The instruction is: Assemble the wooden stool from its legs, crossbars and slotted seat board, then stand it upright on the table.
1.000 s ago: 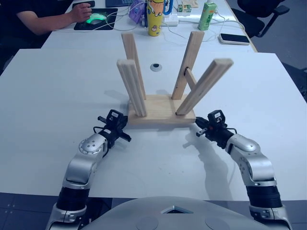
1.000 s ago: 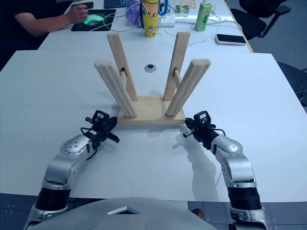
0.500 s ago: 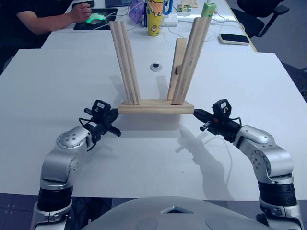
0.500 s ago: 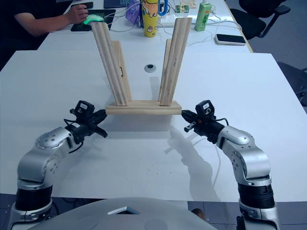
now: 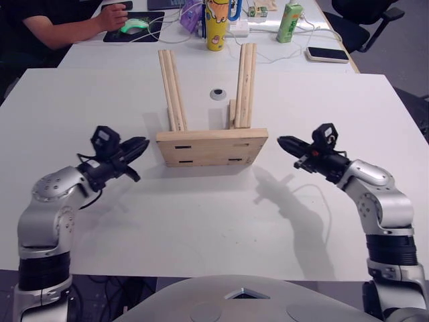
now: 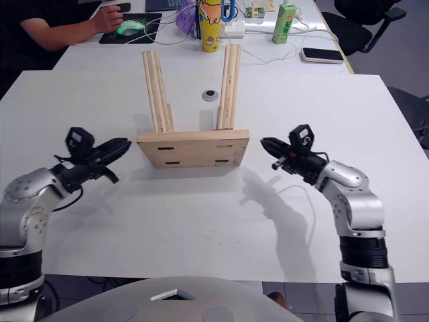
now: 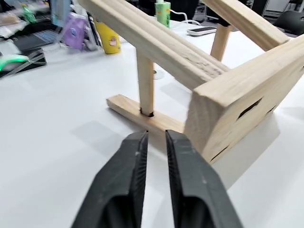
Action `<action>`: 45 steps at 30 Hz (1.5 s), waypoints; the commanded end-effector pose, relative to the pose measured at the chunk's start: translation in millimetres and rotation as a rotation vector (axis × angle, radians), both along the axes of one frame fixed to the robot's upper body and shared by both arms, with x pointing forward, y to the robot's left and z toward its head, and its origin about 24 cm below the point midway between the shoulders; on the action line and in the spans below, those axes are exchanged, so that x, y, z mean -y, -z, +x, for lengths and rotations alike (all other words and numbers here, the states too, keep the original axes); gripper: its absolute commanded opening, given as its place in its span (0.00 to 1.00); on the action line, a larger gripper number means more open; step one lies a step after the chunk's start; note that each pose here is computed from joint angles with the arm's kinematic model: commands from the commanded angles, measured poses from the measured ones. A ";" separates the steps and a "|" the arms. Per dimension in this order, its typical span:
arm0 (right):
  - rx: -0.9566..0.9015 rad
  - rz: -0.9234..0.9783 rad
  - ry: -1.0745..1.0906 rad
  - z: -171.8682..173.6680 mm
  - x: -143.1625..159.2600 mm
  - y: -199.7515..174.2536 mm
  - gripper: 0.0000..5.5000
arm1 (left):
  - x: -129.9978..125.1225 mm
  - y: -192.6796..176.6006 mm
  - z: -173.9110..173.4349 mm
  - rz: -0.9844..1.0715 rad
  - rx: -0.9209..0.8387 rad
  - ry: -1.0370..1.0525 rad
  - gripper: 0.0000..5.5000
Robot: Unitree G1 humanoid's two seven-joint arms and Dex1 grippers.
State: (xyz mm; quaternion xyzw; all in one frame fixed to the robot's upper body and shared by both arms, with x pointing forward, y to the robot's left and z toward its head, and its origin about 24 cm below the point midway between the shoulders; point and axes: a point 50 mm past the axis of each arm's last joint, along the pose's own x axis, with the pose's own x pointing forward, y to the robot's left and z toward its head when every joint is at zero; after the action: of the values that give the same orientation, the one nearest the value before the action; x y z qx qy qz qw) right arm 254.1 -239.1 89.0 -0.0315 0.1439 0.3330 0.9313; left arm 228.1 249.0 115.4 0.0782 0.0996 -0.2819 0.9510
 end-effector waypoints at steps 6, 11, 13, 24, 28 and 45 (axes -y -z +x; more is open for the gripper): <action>-0.008 -0.093 -0.249 8.9 27.7 -3.7 0.32 | -28.5 6.1 1.5 0.142 -0.011 0.234 0.36; 0.005 -0.138 -0.417 23.0 11.1 -6.3 0.44 | -15.3 6.3 24.0 0.193 0.005 0.382 0.47; 0.012 -0.145 -0.441 27.5 7.4 -6.8 0.50 | -10.4 8.0 30.8 0.211 0.008 0.428 0.52; 0.088 -0.117 -0.584 50.1 -34.3 -8.0 0.61 | 15.1 22.8 60.2 0.303 0.025 0.602 0.63; 0.108 -0.122 -0.600 56.5 -36.7 -9.8 0.61 | 23.9 22.4 71.1 0.317 0.038 0.654 0.63; 0.021 0.032 -0.803 51.0 -48.3 -41.7 0.27 | 28.4 -11.5 67.8 0.041 -0.064 0.718 0.31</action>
State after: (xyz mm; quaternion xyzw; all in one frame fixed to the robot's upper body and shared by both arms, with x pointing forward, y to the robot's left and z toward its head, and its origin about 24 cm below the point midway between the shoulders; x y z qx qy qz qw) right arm 307.1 -202.5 114.2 -0.0949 0.1342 0.6383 0.7520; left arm 294.8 226.1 108.8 0.1544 0.1316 -0.5946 0.7780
